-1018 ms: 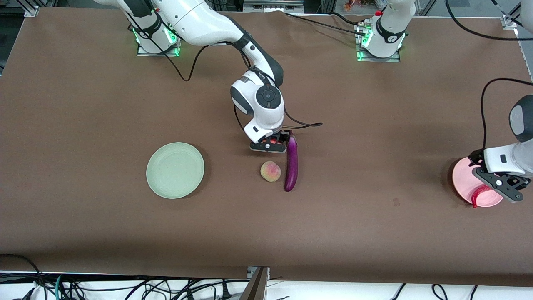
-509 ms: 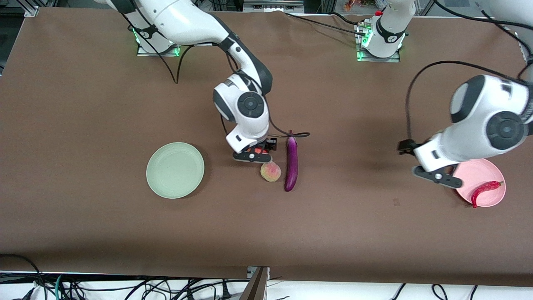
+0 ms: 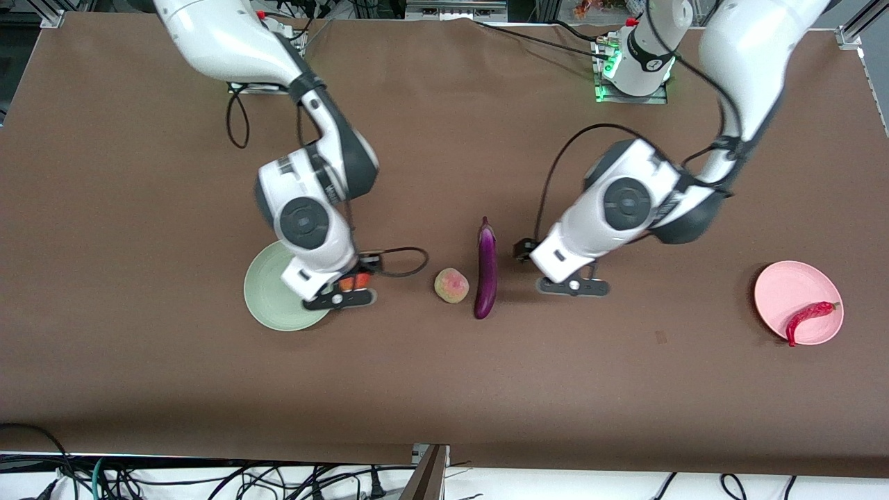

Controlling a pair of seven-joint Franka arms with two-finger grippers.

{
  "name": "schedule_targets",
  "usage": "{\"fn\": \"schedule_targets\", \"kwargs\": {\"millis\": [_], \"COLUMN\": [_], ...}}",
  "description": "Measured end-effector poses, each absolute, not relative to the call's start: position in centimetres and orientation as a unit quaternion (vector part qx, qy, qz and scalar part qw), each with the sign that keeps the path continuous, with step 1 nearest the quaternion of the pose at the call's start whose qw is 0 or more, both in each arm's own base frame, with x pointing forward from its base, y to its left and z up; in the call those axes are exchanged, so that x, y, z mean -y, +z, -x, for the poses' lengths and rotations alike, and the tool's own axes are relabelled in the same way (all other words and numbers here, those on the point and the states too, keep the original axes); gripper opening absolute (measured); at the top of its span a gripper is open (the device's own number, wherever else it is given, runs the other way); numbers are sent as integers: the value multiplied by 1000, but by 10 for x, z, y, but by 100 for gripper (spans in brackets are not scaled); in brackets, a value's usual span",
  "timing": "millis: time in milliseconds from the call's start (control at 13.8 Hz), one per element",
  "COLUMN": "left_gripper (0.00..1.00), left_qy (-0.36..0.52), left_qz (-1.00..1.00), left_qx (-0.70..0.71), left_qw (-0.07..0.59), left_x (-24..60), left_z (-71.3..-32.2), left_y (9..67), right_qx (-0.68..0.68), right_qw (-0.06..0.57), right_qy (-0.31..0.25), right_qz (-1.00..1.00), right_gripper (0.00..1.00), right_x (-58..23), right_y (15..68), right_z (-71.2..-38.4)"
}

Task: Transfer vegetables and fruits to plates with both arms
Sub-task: 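Carry the pomegranate to the green plate while the left gripper grasps the eggplant, then release the pomegranate on the green plate while the left gripper carries the eggplant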

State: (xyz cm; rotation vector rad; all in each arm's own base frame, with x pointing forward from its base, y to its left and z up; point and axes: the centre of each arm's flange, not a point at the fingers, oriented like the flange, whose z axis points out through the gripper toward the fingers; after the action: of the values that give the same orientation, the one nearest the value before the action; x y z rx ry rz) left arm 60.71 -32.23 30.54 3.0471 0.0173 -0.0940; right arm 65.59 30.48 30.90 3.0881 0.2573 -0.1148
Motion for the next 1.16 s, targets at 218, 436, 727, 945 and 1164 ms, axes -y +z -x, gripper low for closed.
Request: {"fn": "schedule_targets", "kwargs": {"millis": [218,436,727,945,1164], "left_gripper": [100,100,100,100,69], "left_qy": [-8,6,21,22,21], "left_qz": [-999,-990,-989,-990,-991], "left_qx": [-33,-131,-146,-136,-135], "left_qw": [12,42,25,12,7], "left_x": [369,399,407,411,411], "left_z": [-585,-574,-567,-560,-558], "left_y": [263,239,212,193,186], "right_qx": [-111,-135,-131,-132,-121], "right_qw": [25,28,26,23,21], "right_qy": [-53,-34,-29,-29,-29], "right_qz": [-992,-990,-991,-991,-992], "right_gripper": [85,85,85,85,85], "right_x": [-220,-150,-111,-122,-129], "right_y": [295,261,223,223,223], "right_z": [-680,-690,-684,-682,-681]}}
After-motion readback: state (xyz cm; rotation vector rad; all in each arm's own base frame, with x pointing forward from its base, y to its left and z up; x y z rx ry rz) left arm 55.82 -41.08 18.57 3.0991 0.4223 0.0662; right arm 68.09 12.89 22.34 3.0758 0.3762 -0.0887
